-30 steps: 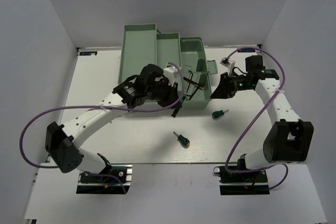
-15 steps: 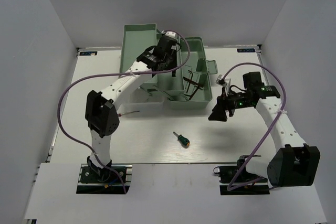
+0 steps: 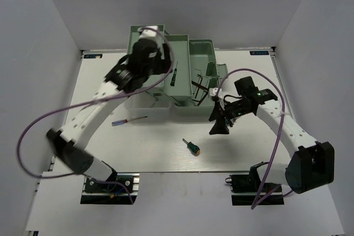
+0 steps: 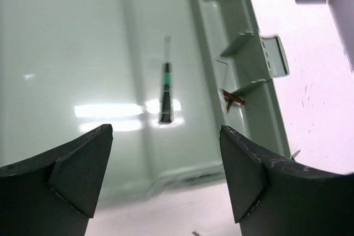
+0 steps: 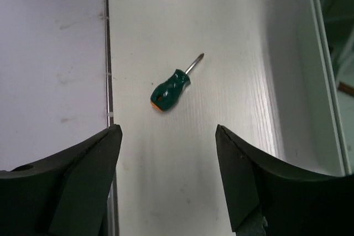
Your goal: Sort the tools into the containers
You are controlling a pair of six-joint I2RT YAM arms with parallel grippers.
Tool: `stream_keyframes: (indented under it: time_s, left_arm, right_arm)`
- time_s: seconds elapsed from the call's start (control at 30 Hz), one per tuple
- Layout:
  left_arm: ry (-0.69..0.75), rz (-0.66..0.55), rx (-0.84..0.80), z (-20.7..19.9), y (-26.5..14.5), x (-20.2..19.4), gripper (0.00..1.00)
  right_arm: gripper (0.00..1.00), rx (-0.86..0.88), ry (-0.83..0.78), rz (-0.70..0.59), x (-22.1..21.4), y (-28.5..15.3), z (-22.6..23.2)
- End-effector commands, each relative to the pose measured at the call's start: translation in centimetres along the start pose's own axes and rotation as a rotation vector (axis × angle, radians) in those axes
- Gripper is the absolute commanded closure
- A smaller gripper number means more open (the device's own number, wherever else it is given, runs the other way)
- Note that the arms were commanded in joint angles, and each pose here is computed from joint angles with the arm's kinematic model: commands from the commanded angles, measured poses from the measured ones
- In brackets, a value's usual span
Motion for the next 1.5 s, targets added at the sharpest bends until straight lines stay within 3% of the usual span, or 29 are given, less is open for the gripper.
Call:
stream_keyframes:
  time_s: [0.0,0.1,0.13,0.17,0.2,0.23,0.3,0.33,0.4,0.43,0.57,0.77,0.83,0.97,1.13,1.2,1.27,1.3,1.33,1.37,1.43,1.47]
  left_arm:
    - [-0.071,-0.136,0.129,4.6,-6.7,1.7,0.13]
    - [-0.182,-0.153,0.297,10.0,-11.1,-2.7,0.27]
    - [-0.294,-0.177,0.328,11.0,-12.2,-3.6,0.56]
    - [-0.352,-0.193,0.351,12.6,-14.8,-4.7,0.71]
    - [-0.371,-0.171,0.414,14.2,-14.9,-7.2,0.81]
    - [-0.492,-0.175,0.425,14.5,-15.2,-8.4,0.86]
    - [-0.57,-0.108,0.513,16.3,-16.1,-12.4,0.86]
    - [-0.621,-0.087,0.538,16.6,-16.1,-13.6,0.68]
    - [-0.78,-0.037,0.605,17.1,-15.8,-16.9,0.5]
    - [-0.83,-0.031,0.612,17.1,-15.6,-17.6,0.34]
    - [-1.008,-0.075,0.674,17.7,-13.4,-20.2,0.13]
    - [-1.154,-0.137,0.736,19.5,-11.6,-22.1,0.13]
    - [-1.264,-0.186,0.697,19.8,-11.4,-22.1,0.13]
    - [-1.294,-0.185,0.691,20.5,-12.0,-23.2,0.28]
    - [-1.312,-0.188,0.709,20.5,-12.1,-22.6,0.29]
    - [-1.263,-0.174,0.713,20.1,-11.5,-21.5,0.29]
    - [-1.104,-0.162,0.639,18.8,-11.6,-17.6,0.29]
    - [-1.031,-0.166,0.616,18.3,-11.5,-15.9,0.29]
    - [-0.964,-0.178,0.565,17.0,-11.5,-12.3,0.27]
    - [-0.781,-0.152,0.536,16.7,-11.8,-10.7,0.25]
    - [-0.627,-0.192,0.423,14.8,-13.0,-5.4,0.2]
    - [-0.478,-0.207,0.371,14.3,-13.6,-3.6,0.18]
  right_arm:
    - [0.26,0.033,-0.226,-0.033,3.0,0.9,-0.7]
    - [0.43,0.073,-0.318,-0.035,4.1,2.2,-0.5]
    - [0.64,0.09,-0.327,-0.031,4.3,2.8,-0.3]
    - [0.75,0.095,-0.335,-0.031,4.6,3.3,-0.2]
    - [0.85,0.082,-0.339,-0.039,5.2,3.5,-0.4]
    - [1.0,0.089,-0.348,-0.029,5.4,4.1,-0.3]
    - [1.0,0.074,-0.327,-0.032,6.0,4.6,-0.7]
    - [1.0,0.071,-0.335,-0.015,6.0,5.0,-0.6]
    - [1.0,0.058,-0.33,-0.018,6.5,5.1,-0.7]
    - [1.0,0.046,-0.332,-0.01,6.7,5.2,-0.7]
    - [0.9,0.035,-0.315,0.002,6.4,5.2,-0.1]
    - [0.85,-0.007,-0.309,0.032,4.7,4.4,0.8]
    - [0.85,-0.008,-0.298,0.043,3.6,4.4,1.1]
    - [0.83,-0.022,-0.305,0.051,2.5,4.2,1.6]
    - [0.83,-0.019,-0.298,0.044,2.0,4.4,1.8]
    - [0.81,-0.008,-0.31,0.033,2.3,4.3,2.0]
    - [0.75,0.023,-0.36,0.014,2.6,4.5,2.4]
    - [0.7,0.041,-0.417,0.012,2.8,4.5,2.5]
    - [0.59,0.068,-0.456,0.001,3.1,4.7,2.9]
    - [0.55,0.092,-0.523,-0.013,3.3,5.0,3.1]
    - [0.46,0.141,-0.637,-0.037,4.0,6.3,3.7]
    - [0.46,0.133,-0.727,-0.067,5.0,6.8,3.4]
Point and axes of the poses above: each gripper's point midway between its finger pads, its own y axis out along the fingers, its own z axis along the line the jaws close on, x = y × z, the point moved 3 cm from there along -y, back along the fingers, and after that the axes turned 3 degrees about -y, right-handed, at the moved point
